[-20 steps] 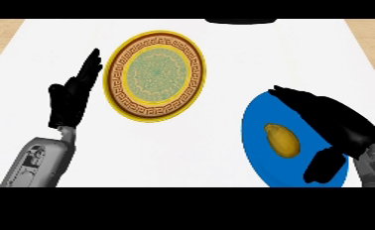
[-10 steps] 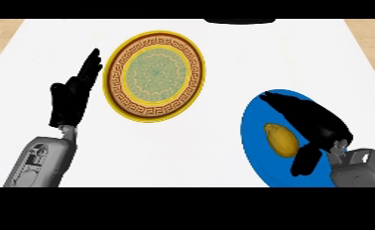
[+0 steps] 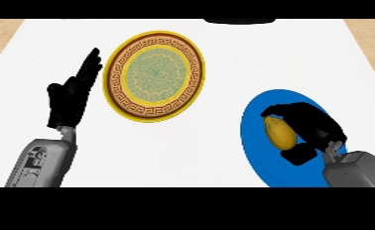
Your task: Pick the lemon from the plate and place it in the plate
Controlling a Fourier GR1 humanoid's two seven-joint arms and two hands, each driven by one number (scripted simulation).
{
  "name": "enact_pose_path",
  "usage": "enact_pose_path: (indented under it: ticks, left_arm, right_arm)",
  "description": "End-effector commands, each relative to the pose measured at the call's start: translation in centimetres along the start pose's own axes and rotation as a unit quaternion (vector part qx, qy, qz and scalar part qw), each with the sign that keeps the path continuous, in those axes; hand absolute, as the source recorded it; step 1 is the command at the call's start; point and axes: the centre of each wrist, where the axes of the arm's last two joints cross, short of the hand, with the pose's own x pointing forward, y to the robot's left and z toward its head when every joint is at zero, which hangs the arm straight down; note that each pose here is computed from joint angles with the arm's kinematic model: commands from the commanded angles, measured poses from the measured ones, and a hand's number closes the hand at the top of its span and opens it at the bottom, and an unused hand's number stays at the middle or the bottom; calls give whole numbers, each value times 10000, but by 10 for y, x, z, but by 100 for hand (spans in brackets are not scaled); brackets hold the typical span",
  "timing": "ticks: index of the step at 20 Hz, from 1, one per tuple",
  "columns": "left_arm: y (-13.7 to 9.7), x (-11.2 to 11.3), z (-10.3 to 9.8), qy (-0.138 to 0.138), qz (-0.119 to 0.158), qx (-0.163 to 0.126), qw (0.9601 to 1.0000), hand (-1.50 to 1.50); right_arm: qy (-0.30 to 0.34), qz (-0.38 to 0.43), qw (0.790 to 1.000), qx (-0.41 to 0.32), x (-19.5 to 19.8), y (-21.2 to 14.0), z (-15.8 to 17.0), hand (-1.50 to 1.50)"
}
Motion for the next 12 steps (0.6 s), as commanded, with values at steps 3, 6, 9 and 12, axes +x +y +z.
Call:
enact_pose_path:
  ticks: [3, 6, 9, 12]
  left_arm:
    - [-6, 3, -9, 8, 17, 93, 10000, 0]
    - [-6, -5, 9, 20, 16, -47, 10000, 0]
    - [6, -3, 6, -47, -85, 55, 9999, 0]
    - [-5, -8, 4, 6, 28, 18, 10000, 0]
  right_arm:
    - [-97, 220, 9991, -339, 4, 1, -17, 150]
    - [-68, 54, 9988, -473, -1, 2, -14, 150]
    - [-208, 45, 9979, -617, -15, -7, -21, 150]
    - [897, -468, 9894, -1045, 17, 17, -2, 150]
